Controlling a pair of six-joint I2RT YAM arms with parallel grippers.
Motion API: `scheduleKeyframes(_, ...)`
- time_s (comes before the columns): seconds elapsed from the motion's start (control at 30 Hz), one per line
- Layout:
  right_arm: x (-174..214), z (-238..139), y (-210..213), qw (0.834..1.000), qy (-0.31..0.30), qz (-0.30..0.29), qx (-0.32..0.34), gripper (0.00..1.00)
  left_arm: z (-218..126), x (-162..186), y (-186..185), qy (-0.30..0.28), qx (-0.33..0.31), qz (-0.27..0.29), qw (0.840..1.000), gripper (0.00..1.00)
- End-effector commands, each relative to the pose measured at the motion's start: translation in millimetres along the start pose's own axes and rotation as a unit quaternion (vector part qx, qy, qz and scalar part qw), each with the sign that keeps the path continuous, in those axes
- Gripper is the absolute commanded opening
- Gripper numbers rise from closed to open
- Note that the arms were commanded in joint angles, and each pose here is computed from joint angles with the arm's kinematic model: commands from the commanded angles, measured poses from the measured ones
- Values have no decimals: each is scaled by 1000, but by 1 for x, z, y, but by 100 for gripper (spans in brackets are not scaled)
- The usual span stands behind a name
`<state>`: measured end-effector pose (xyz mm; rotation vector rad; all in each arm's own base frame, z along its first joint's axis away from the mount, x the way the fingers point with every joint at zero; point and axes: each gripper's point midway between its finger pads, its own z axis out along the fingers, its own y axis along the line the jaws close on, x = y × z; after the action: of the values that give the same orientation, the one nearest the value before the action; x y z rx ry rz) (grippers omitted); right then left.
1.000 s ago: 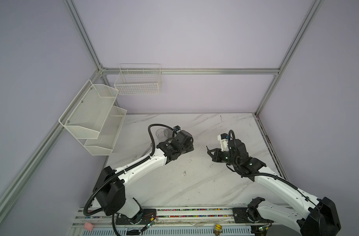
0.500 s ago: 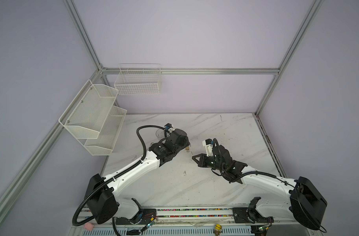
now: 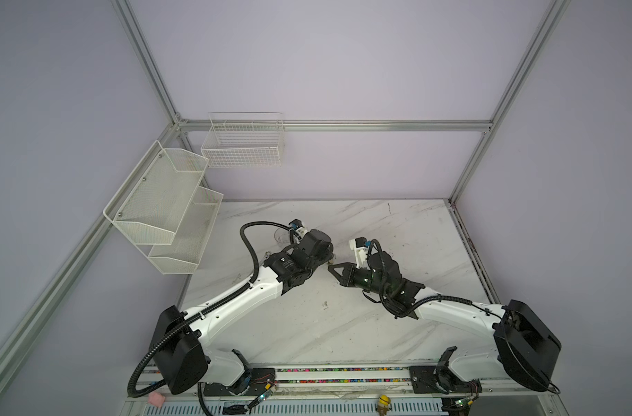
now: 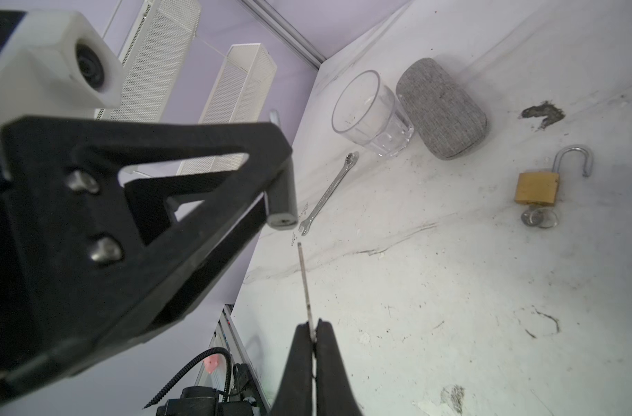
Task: Unlock with the key
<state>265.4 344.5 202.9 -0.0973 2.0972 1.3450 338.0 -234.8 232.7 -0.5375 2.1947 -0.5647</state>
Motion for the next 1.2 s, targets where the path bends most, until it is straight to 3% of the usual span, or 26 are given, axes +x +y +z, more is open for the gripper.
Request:
scheduleKeyframes(0.0, -8, 6, 17, 1000, -12, -1, -28, 0, -5, -13, -16, -19, 17, 7, 1000, 0)
scheduleKeyframes(0.6, -16, 6, 13, 1000, -26, -3, -6, 0, 3, -3, -20, -3, 16, 20, 1000, 0)
scheduleKeyframes(1.17, 1, 0, -1, 1000, -5, -5, 7, 0, -14, -18, -22, -27, 29, 10, 999, 0)
